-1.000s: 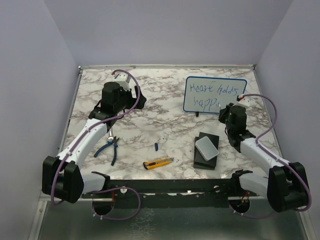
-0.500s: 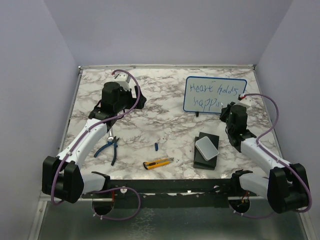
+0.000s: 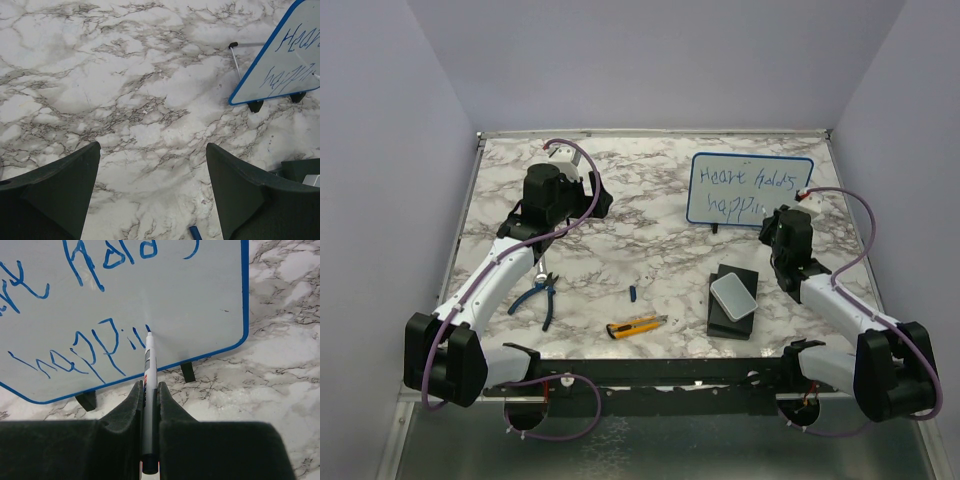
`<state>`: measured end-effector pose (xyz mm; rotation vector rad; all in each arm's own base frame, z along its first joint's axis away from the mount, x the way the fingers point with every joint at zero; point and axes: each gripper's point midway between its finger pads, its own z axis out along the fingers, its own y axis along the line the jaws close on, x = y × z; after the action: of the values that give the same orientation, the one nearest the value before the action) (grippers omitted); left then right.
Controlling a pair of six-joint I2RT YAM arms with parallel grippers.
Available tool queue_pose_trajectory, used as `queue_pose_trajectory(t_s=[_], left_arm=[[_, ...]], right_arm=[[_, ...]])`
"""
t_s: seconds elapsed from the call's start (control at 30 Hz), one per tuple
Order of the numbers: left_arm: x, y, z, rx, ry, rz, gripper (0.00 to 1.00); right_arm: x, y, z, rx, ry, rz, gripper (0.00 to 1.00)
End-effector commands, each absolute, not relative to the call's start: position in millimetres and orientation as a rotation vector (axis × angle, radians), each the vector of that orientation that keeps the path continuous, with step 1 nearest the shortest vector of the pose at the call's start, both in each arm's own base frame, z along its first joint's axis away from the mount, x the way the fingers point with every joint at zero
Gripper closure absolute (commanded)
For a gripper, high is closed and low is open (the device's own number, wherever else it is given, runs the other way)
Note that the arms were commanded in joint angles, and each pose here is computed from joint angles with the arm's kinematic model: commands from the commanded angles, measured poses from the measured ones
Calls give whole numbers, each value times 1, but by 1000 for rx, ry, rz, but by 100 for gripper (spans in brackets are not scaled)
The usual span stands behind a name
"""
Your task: Write a sentence on the whiteboard
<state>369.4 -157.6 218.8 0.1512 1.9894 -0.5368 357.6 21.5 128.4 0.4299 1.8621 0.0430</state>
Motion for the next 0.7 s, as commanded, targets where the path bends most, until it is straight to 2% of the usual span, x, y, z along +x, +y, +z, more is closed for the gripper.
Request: queue_pose_trajectory(t_s=[0.0, 0.67], left_arm=[[368, -154, 224, 147, 1965, -528, 12], [368, -154, 225, 147, 1963, -530, 12]], right_arm=[[357, 17, 122, 468, 1878, 25, 100], [348, 22, 113, 491, 1924, 61, 99]])
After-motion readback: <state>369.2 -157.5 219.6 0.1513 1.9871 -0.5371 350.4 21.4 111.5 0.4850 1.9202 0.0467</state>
